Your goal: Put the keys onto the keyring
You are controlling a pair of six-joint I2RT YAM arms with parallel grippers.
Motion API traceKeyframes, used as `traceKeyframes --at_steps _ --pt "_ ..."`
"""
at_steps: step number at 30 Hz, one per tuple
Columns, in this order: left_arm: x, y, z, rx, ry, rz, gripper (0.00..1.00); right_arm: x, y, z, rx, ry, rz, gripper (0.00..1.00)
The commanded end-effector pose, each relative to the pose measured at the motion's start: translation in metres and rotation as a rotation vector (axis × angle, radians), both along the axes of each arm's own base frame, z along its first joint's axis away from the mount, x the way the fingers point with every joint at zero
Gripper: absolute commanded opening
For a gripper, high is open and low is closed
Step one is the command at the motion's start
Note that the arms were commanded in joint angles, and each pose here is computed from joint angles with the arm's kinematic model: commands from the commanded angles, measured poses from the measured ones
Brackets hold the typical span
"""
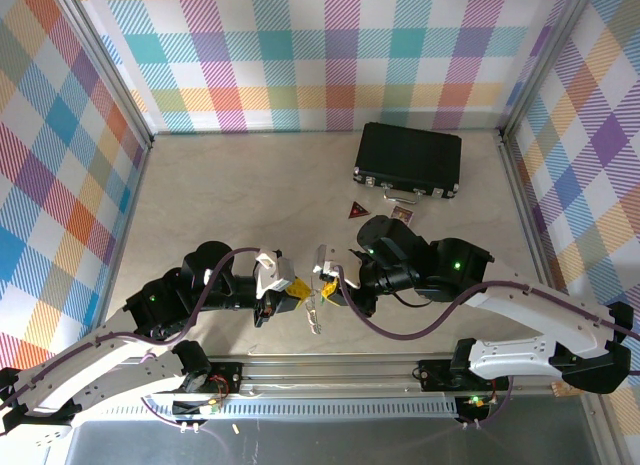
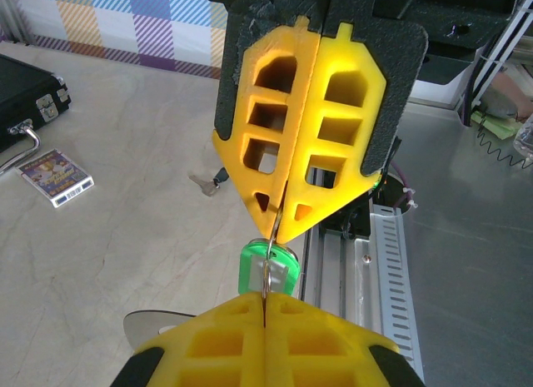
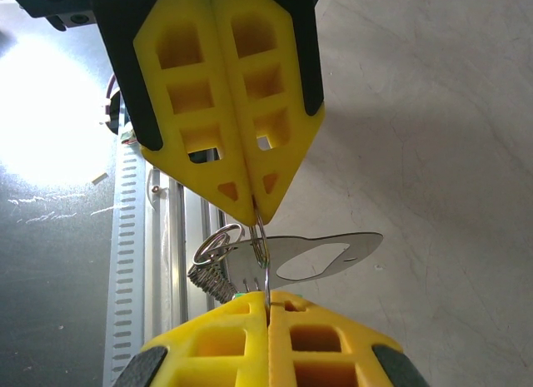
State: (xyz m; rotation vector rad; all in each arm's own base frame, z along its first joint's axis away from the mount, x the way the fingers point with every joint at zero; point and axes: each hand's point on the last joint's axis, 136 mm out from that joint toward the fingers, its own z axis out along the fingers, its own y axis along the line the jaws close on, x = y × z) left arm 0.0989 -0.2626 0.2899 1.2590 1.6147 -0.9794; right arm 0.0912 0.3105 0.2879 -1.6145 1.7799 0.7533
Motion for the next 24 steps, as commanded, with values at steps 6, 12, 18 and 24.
traceKeyframes --at_steps 6,12,18,24 --pt "-0.0043 -0.0022 0.0241 -0.072 -0.055 -0.027 0.00 -0.0014 0.0076 -0.0001 0.020 0.017 0.004 0.00" --pt "-0.0045 -0.0020 0.0250 -0.074 -0.058 -0.028 0.00 -0.0014 0.0093 0.0000 0.023 0.017 0.006 0.00" --pt "-0.0046 -0.0020 0.0246 -0.074 -0.056 -0.028 0.00 -0.0014 0.0094 -0.0002 0.023 0.019 0.006 0.00" --pt "-0.0052 -0.0019 0.0251 -0.076 -0.056 -0.031 0.00 -0.0027 0.0116 0.0004 0.030 0.025 0.014 0.00"
